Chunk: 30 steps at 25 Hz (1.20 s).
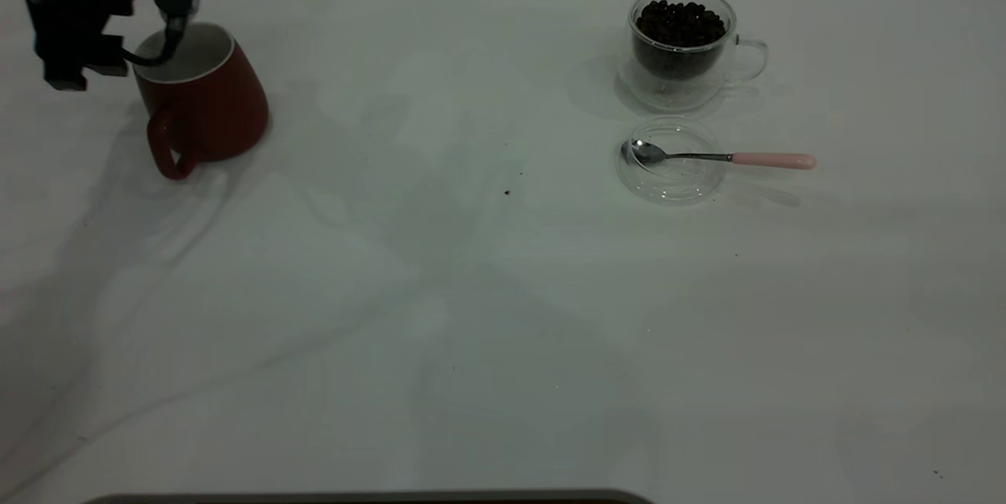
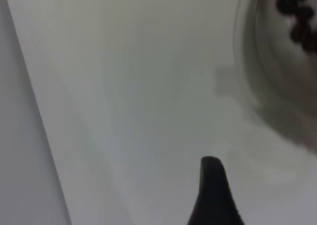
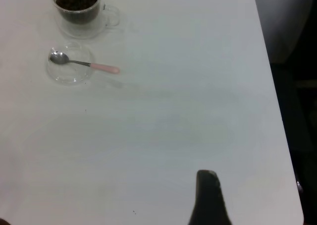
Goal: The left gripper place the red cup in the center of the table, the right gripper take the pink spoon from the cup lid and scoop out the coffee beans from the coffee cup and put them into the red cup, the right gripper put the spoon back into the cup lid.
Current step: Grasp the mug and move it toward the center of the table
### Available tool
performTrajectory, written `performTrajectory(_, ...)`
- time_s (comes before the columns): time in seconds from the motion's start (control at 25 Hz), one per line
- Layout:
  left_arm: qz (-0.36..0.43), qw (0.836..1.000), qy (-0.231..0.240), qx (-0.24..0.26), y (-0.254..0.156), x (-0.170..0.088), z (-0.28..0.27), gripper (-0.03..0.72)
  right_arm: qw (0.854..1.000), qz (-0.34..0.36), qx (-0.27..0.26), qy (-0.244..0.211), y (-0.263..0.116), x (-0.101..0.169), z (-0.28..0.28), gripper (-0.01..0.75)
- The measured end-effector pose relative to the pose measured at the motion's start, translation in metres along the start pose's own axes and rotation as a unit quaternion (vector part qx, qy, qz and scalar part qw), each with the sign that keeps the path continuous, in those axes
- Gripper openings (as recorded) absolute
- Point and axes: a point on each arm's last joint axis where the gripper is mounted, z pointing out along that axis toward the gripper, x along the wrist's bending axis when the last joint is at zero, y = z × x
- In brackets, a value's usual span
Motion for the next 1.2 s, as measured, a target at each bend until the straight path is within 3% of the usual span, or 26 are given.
performTrajectory(0.28,0.010,1.000,-0.003,-0.016,0.020,-0.006,0.005,0.586,1.000,0.000,0.000,0.000,0.000,0.000,0.000,0.573)
performTrajectory(0.92,0.010,0.988,0.021,-0.151,0.154,-0.031,-0.025,0.586,1.000,0.001,0.000,0.001,0.000,0.000,0.000,0.573)
performTrajectory(1.04,-0.018,0.988,0.015,-0.152,0.159,-0.033,-0.028,0.586,1.000,0.001,0.000,0.001,0.000,0.000,0.000,0.573)
performTrajectory(1.2,-0.126,0.986,0.007,-0.106,0.148,-0.023,-0.043,0.586,1.000,0.001,0.000,0.001,0.000,0.000,0.000,0.573)
